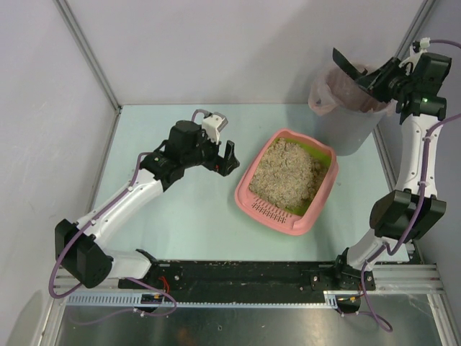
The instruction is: Clean the litter box
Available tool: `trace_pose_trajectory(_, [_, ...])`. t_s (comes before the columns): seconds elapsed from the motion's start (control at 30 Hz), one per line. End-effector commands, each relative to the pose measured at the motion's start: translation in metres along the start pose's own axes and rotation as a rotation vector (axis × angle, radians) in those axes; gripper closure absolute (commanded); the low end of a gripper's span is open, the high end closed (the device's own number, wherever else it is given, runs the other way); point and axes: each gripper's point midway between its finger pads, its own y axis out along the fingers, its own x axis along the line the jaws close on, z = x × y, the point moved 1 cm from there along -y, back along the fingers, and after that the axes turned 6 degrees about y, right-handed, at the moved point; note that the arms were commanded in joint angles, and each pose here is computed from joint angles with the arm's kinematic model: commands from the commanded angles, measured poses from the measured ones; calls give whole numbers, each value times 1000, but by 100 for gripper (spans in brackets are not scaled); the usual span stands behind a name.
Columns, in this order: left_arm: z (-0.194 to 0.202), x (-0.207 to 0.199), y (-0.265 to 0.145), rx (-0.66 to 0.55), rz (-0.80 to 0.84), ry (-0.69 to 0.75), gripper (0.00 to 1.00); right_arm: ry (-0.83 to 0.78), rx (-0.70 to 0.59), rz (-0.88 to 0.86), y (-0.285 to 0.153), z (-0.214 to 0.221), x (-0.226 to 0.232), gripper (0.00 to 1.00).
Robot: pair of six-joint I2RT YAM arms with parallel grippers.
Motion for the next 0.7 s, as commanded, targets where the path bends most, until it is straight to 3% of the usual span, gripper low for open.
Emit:
trace_pose_trajectory(0.0, [-12,1,-7,-41,-5,10,4,80,-6,-154,1,-13,23,100])
trace_pose_trajectory(0.67, [-13,0,-8,-46,-3,9,4,559,-17,-238,36,-16,-28,100])
